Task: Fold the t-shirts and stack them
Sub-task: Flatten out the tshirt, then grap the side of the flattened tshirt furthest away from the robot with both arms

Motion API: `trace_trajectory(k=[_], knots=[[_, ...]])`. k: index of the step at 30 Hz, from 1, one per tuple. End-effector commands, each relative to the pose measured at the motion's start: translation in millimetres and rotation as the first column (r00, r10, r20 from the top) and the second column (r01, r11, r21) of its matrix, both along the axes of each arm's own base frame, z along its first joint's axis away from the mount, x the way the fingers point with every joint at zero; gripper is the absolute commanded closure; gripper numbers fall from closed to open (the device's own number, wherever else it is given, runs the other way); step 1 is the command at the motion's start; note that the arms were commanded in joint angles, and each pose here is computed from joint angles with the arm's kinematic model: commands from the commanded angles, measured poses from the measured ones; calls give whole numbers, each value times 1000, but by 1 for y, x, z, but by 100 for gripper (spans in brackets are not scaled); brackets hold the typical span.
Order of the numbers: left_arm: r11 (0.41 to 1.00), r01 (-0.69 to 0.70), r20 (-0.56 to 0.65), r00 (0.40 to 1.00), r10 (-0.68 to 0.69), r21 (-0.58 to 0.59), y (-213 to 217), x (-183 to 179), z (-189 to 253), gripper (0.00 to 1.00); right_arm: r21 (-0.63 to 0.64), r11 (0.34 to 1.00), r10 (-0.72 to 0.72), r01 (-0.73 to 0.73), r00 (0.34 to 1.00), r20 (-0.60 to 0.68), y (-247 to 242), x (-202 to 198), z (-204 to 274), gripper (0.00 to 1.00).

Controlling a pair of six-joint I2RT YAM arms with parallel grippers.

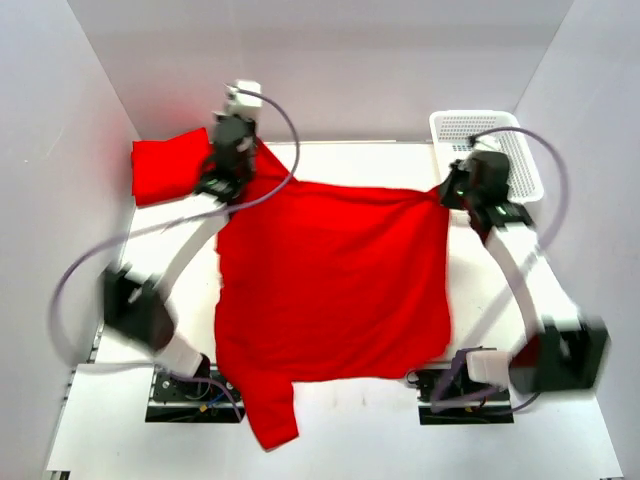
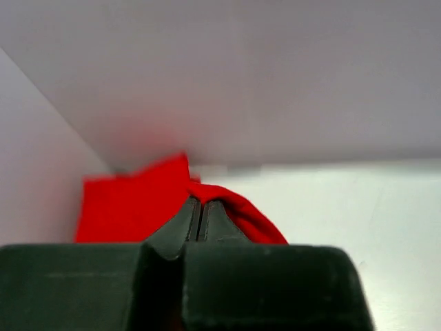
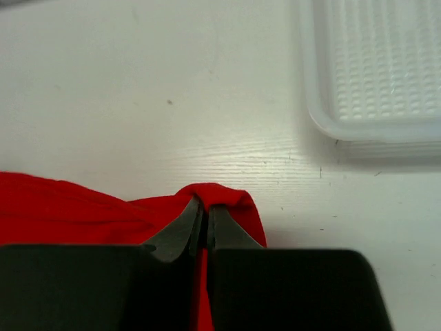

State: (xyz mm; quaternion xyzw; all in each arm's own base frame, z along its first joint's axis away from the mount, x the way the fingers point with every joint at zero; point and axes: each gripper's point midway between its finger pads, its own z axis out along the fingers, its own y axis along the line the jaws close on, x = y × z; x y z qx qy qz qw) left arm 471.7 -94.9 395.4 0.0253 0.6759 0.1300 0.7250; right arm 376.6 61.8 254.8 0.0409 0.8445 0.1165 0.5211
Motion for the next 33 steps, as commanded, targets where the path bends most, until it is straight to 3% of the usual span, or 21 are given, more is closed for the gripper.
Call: trace_trajectory(k=[1, 2, 4, 6, 7, 8, 9, 11, 12, 14, 15, 19, 22, 25, 32, 33], knots=[[988, -145, -107, 984, 139, -45, 15, 49, -83, 100, -15, 1000, -20, 21, 999, 32, -1, 43, -5, 100], [985, -167, -147, 977, 157, -54, 19, 63, -105, 100, -37, 999, -29, 26, 997, -77, -2, 61, -50, 100], [982, -180, -181, 969, 167, -56, 19, 89, -125, 100, -60, 998, -37, 31, 994, -104, -2, 87, -62, 100], [983, -183, -259, 950, 172, -17, 20, 117, -180, 100, -75, 997, -20, 11, 992, -122, 1, 108, -74, 100], [983, -183, -248, 954, 171, -24, 17, 129, -174, 100, -82, 997, -14, 1, 986, -163, 2, 116, -94, 100], [983, -182, -283, 944, 173, -8, 20, 137, -190, 100, -77, 997, -11, 2, 993, -116, 4, 134, -74, 100], [985, -175, -333, 928, 166, 4, 21, 148, -223, 100, -96, 995, -6, -11, 983, -185, 4, 142, -109, 100], [987, -161, -326, 933, 149, -8, 20, 162, -226, 100, -105, 994, -9, -8, 987, -161, 5, 162, -95, 100], [989, -142, -327, 937, 123, -36, 19, 167, -232, 100, -114, 993, -8, -17, 976, -218, 5, 169, -127, 100], [989, -137, -334, 936, 109, -59, 21, 173, -241, 100, -114, 993, -7, -13, 984, -178, 7, 189, -111, 100], [988, -130, -317, 944, 97, -84, 24, 178, -233, 100, -120, 993, -7, -20, 974, -226, 7, 193, -138, 100], [989, -90, -318, 947, 48, -121, 23, 189, -237, 100, -127, 992, -31, 8, 982, -185, 7, 224, -133, 100], [987, -91, -352, 935, 38, -135, 26, 188, -247, 100, -131, 991, -49, 29, 987, -154, 3, 238, -124, 100], [985, -95, -359, 933, 38, -144, 27, 180, -229, 100, -122, 992, -31, 14, 990, -137, 8, 242, -118, 100], [980, -95, -471, 882, 1, -176, 29, 122, -239, 100, -121, 993, -15, -2, 990, -140, 10, 236, -114, 100], [975, -93, -457, 889, -11, -203, 29, 112, -222, 100, -123, 992, -11, -6, 990, -140, 11, 235, -113, 100]])
